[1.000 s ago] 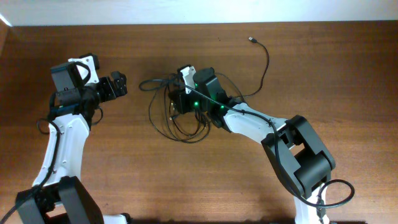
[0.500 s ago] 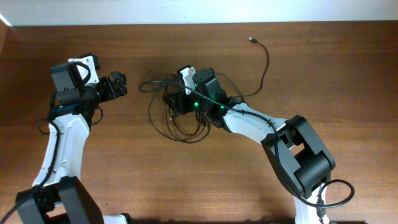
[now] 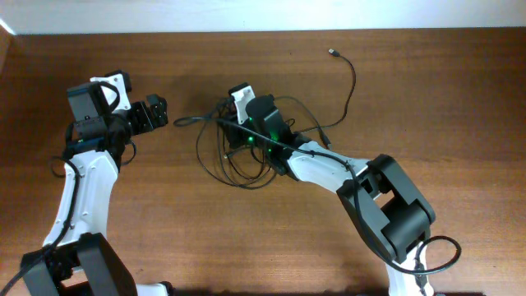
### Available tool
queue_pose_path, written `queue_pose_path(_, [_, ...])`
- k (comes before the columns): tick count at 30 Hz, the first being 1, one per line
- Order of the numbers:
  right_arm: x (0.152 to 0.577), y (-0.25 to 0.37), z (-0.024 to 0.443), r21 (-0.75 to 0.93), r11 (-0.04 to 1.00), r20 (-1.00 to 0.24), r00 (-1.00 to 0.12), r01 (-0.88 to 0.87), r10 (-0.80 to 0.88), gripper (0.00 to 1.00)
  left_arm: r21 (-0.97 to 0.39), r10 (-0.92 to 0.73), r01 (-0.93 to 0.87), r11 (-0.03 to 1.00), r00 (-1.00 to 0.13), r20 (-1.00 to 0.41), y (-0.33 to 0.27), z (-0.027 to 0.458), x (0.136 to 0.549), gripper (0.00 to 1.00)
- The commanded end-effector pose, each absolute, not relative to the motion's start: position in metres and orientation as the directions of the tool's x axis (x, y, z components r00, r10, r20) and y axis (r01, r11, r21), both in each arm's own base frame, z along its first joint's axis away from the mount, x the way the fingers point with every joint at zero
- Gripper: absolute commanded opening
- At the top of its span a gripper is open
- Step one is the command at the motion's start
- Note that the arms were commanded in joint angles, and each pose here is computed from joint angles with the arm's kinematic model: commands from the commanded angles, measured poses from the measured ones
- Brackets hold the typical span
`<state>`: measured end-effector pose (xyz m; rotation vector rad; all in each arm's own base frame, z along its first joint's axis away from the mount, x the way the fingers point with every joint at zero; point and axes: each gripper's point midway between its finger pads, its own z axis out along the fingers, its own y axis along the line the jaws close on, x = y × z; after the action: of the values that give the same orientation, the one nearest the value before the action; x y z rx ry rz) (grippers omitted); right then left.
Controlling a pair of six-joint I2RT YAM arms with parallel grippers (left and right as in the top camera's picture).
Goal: Untangle cables
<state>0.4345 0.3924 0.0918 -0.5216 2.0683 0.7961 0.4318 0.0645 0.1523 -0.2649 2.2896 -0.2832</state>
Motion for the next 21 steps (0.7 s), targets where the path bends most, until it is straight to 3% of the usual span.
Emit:
queue_pose_path(1, [0.438,0.394,0.087,0.339,0.723,-0.825,-0.56,-0.602,-0.079,0.06,-0.282,-0.283,-0.108,0.953,-0.642,-0.712,0.068,0.161,0.431,0.99])
queue_pose_path(7, [0.438,0.396,0.092,0.343,0.715,-0.829,-0.554,-0.609,-0.074,0.04,-0.282,-0.283,-0.108,0.953,-0.642,-0.712,0.068,0.161,0.431,0.99])
queue_pose_path(10, [0.442,0.388,0.124,0.351,0.701,-0.847,-0.529,-0.621,-0.045,0.04,-0.282,-0.283,-0.108,0.953,-0.642,-0.712,0.068,0.161,0.431,0.99])
queue_pose_path(15, [0.447,0.351,0.237,0.33,0.7,-0.912,-0.405,-0.634,0.063,0.04,-0.281,-0.283,-0.108,0.954,-0.642,-0.712,0.068,0.161,0.431,0.99])
queue_pose_path(21, [0.401,0.269,0.43,0.262,0.698,-0.959,-0.095,-0.667,0.269,0.04,-0.282,-0.283,-0.108,0.953,-0.642,-0.712,0.068,0.161,0.431,0.99])
